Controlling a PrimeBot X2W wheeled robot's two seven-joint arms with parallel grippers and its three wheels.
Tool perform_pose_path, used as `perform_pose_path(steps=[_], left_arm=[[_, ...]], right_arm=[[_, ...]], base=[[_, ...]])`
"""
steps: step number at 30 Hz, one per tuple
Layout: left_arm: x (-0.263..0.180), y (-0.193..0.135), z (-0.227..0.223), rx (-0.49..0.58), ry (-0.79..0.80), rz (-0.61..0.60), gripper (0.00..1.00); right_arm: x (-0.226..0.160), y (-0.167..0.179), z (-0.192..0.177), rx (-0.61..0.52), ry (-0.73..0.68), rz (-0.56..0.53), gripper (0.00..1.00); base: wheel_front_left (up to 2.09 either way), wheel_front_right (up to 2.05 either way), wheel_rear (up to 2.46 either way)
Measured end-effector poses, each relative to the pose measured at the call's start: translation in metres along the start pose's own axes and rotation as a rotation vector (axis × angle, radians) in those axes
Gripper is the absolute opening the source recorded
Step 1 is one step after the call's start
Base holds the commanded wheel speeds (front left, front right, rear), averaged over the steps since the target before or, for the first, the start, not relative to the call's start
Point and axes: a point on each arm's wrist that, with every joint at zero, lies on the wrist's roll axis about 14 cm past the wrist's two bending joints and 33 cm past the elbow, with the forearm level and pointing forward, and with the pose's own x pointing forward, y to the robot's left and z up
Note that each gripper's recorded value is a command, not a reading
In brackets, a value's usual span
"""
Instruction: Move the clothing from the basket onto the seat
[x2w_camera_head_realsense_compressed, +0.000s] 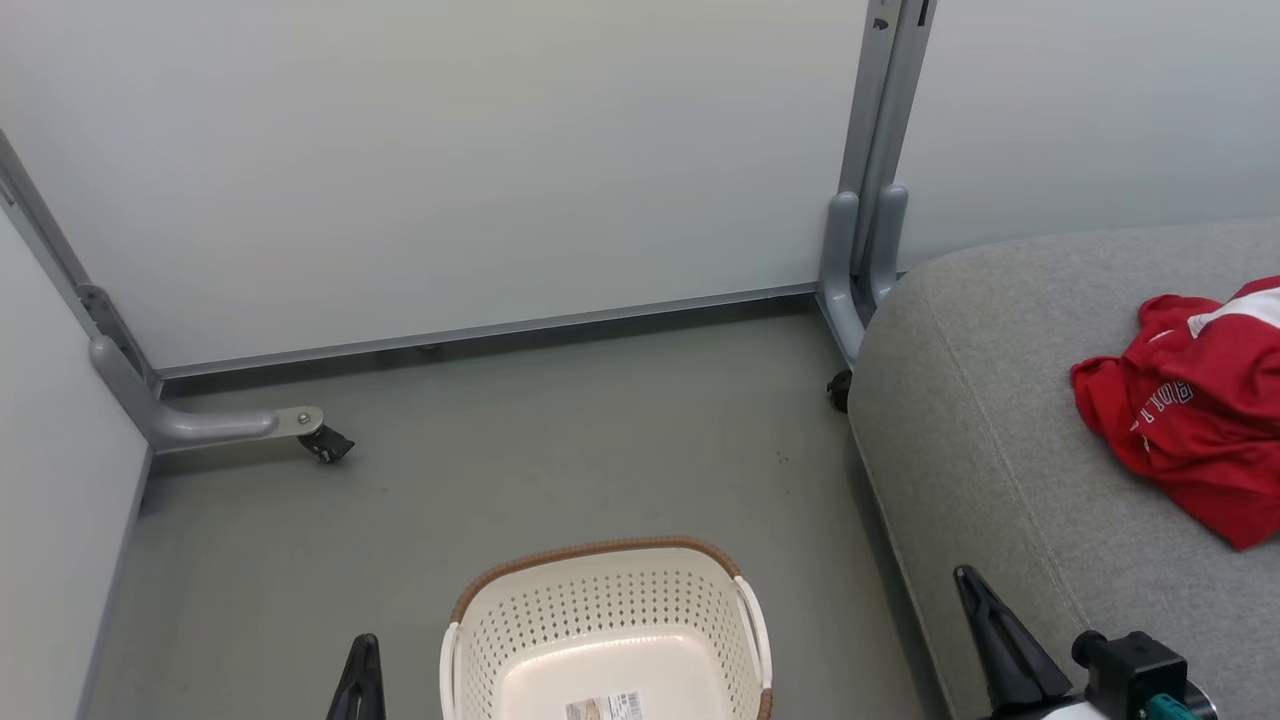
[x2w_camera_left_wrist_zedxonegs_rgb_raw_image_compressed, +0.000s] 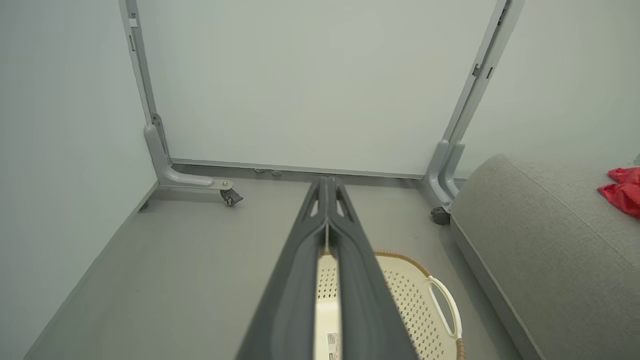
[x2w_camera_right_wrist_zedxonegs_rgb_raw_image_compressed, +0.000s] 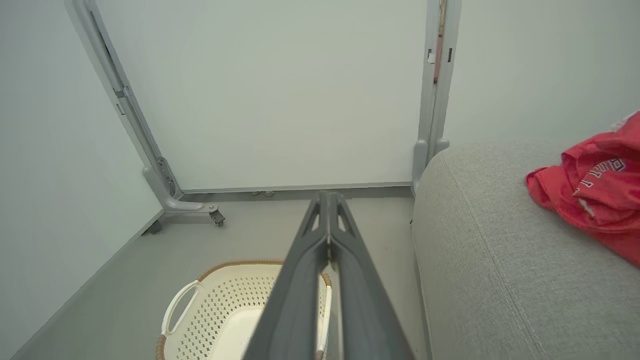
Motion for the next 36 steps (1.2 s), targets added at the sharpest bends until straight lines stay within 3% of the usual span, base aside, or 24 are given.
perform_pose_path(steps=[36], left_arm=[[0.040, 0.018, 0.000, -0.573, 0.065, 0.058, 0.00]], right_arm=[[0.018, -0.045, -0.004, 0.579, 0.007, -0.183, 0.00]], base=[[0.00, 0.00, 0.00]])
